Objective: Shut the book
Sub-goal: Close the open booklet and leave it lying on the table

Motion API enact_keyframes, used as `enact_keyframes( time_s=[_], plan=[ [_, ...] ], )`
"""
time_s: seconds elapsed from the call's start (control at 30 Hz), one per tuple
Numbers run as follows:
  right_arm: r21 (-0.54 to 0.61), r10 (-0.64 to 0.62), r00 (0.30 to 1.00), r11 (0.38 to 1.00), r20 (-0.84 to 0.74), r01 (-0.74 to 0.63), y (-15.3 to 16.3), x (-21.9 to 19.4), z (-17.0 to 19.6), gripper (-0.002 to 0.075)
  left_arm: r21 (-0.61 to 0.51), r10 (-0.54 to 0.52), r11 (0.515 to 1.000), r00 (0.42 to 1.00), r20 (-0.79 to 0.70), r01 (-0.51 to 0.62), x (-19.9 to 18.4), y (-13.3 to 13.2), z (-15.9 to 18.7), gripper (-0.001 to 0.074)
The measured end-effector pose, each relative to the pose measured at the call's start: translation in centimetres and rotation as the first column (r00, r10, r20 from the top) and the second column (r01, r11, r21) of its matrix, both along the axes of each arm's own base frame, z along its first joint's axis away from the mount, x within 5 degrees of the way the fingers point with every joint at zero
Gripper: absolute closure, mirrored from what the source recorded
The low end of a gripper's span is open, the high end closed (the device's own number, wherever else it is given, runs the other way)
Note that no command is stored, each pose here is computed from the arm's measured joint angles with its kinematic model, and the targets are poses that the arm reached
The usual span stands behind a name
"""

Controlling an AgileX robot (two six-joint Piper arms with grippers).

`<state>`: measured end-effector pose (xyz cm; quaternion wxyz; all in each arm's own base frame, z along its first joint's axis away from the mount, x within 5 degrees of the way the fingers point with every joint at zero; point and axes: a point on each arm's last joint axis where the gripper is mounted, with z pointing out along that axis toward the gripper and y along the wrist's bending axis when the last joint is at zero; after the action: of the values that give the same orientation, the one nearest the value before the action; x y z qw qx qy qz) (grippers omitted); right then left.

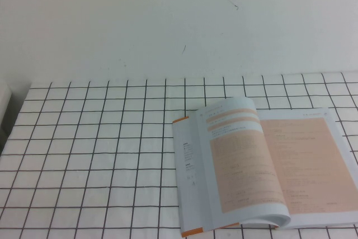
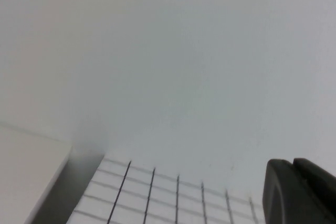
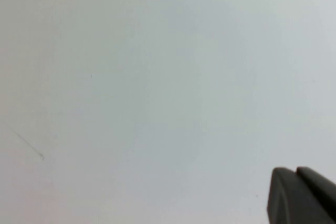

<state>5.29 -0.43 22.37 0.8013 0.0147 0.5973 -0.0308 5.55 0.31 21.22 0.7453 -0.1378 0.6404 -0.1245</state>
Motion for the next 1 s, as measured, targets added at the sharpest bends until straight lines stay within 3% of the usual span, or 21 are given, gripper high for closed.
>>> enact_keyframes(
  time_s=[0.17,0.33,0.47,0.6,0.67,0.8,0.9,1.0],
  plan=[
    [0.126,0.022,0.989,0.991,0.144,-0.041,-0.1,-0.4,1.1,0.0729,-0.164,0.038,0.986,0.968,0.247,0.003,-0.6,0.5,2.1,0.0737],
    [0.105,0.010,0.906,0.993,0.424,-0.060,-0.2,-1.9,3.4,0.0729,-0.175,0.098,0.985,0.802,0.590,0.008,-2.6,1.1,5.0,0.0737],
    [0.026,0.057,0.829,0.996,0.556,-0.086,0.3,-3.4,6.8,0.0729,-0.108,0.052,0.994,0.723,0.688,0.030,-4.0,0.6,8.4,0.0737],
    [-0.142,0.155,0.771,0.986,0.618,-0.085,1.6,-5.8,11.9,0.0729,0.018,-0.013,1.000,0.696,0.718,0.000,-6.1,-0.2,13.4,0.0737],
    [-0.172,0.186,0.748,0.980,0.637,-0.097,1.9,-7.2,14.4,0.0729,0.051,-0.028,0.999,0.690,0.723,-0.014,-6.9,-0.4,15.6,0.0737],
    [-0.136,0.182,0.759,0.983,0.625,-0.123,1.8,-8.6,19.4,0.0729,0.049,-0.036,0.999,0.743,0.668,0.004,-6.5,-0.5,19.3,0.0737],
    [-0.075,0.109,0.854,0.994,0.509,-0.082,1.2,-7.5,21.6,0.0729,0.026,-0.029,1.000,0.852,0.523,0.018,-4.6,-0.4,20.8,0.0737],
    [-0.023,-0.010,0.965,1.000,0.262,0.017,0.1,-5.1,22.4,0.0729,0.003,-0.016,1.000,0.956,0.292,0.016,-2.5,-0.2,21.2,0.0737]
  ],
)
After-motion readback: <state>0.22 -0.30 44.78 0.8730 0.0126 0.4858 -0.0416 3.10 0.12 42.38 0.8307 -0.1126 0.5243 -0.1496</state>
